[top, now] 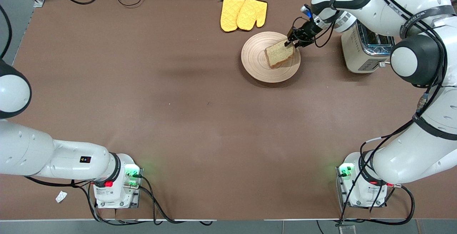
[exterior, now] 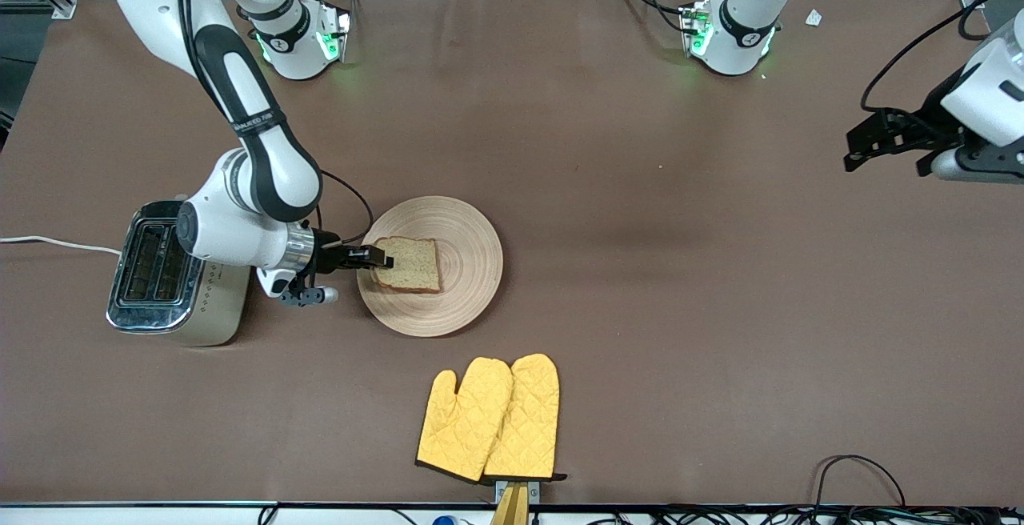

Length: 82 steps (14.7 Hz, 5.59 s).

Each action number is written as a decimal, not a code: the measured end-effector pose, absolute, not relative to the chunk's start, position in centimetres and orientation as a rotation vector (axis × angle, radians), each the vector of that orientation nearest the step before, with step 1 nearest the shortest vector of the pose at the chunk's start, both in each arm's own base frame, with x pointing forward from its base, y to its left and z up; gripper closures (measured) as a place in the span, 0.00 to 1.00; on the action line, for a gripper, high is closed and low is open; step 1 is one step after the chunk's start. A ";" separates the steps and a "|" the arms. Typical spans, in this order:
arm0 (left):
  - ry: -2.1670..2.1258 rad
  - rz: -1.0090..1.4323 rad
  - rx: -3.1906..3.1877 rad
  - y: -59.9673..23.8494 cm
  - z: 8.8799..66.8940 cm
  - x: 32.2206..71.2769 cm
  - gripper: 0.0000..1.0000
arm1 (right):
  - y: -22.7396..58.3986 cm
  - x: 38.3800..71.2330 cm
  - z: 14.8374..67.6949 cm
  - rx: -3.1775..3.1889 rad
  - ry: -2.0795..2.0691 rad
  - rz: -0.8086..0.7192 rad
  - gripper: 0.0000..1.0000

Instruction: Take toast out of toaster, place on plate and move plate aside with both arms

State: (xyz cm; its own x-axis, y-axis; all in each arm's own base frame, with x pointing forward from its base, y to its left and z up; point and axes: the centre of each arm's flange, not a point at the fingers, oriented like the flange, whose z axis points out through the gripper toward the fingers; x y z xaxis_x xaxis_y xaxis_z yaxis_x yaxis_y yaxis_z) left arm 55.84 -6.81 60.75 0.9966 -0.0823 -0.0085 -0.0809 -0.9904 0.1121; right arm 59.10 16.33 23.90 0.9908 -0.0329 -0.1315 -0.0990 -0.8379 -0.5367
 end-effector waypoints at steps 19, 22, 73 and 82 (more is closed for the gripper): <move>0.290 -0.273 2.308 -44.8 17.0 59.5 0.00 | -4.1 57.7 57.2 -3.082 -0.048 -0.109 0.00; 0.292 -0.239 2.312 -48.1 14.9 57.8 0.01 | -4.2 56.6 61.6 -3.107 -0.066 -0.077 0.00; -0.574 -0.159 2.395 12.7 28.0 71.5 0.00 | -5.3 56.6 62.6 -3.145 -0.040 -0.040 0.00; -0.586 -0.021 2.987 -9.2 57.3 68.3 0.00 | -5.4 56.8 62.1 -3.146 -0.038 -0.029 0.00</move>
State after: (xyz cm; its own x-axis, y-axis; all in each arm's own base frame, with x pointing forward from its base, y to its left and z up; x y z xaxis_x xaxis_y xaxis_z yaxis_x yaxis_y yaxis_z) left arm 68.34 -9.20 57.25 0.9259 -0.3777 0.0053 -0.3764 -0.9213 0.0979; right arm 56.82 -5.44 62.12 0.9995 0.0239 0.0182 0.0238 -0.9997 0.0049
